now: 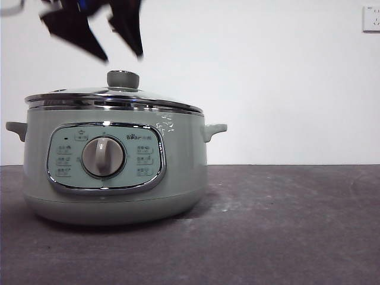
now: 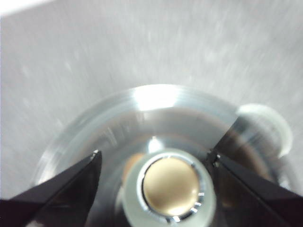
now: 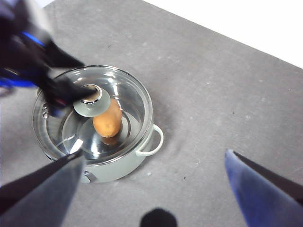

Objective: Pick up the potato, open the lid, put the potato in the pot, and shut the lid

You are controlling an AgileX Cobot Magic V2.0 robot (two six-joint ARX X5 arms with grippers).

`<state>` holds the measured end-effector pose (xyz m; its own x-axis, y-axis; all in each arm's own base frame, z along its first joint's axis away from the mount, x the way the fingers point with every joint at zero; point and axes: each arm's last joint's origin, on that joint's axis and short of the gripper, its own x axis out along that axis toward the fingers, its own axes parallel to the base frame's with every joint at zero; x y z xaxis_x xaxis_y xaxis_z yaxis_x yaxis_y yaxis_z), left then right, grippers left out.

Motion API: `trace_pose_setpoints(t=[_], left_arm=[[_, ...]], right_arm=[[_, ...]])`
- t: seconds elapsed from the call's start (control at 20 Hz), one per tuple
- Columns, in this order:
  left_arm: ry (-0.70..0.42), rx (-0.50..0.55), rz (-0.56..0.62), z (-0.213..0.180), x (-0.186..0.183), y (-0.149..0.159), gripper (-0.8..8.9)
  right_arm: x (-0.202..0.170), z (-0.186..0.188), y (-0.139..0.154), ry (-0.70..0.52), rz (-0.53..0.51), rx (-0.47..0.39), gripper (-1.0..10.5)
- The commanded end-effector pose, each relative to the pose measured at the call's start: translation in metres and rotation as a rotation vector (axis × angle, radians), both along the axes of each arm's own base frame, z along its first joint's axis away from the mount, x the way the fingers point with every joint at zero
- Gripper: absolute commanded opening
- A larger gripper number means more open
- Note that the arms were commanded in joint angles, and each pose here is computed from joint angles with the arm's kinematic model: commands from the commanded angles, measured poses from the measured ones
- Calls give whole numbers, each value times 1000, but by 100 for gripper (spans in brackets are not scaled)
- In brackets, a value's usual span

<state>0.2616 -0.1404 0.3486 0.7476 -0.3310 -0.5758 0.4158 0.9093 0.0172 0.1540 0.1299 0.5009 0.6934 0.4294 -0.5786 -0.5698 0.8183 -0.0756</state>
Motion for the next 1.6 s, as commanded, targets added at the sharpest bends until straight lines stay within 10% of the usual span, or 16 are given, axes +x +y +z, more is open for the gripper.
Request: trace_pose_setpoints(t=[0.05, 0.25, 0.6, 1.05, 1.6], left_arm=[[-45, -44, -50, 31, -28, 9, 373], [-78, -102, -129, 59, -79, 28, -17], [-223, -89, -86, 77, -140, 58, -8], [-251, -135, -36, -21, -169, 73, -8], [-110, -65, -30, -53, -172, 74, -3]], right_arm=[[-1, -1, -1, 5, -10, 8, 310], [-2, -14, -2, 18, -13, 0, 41], [-15, -75, -15, -111, -83, 97, -16], [-40, -194, -38, -224, -110, 250, -16], [-41, -222, -38, -130, -129, 218, -16]])
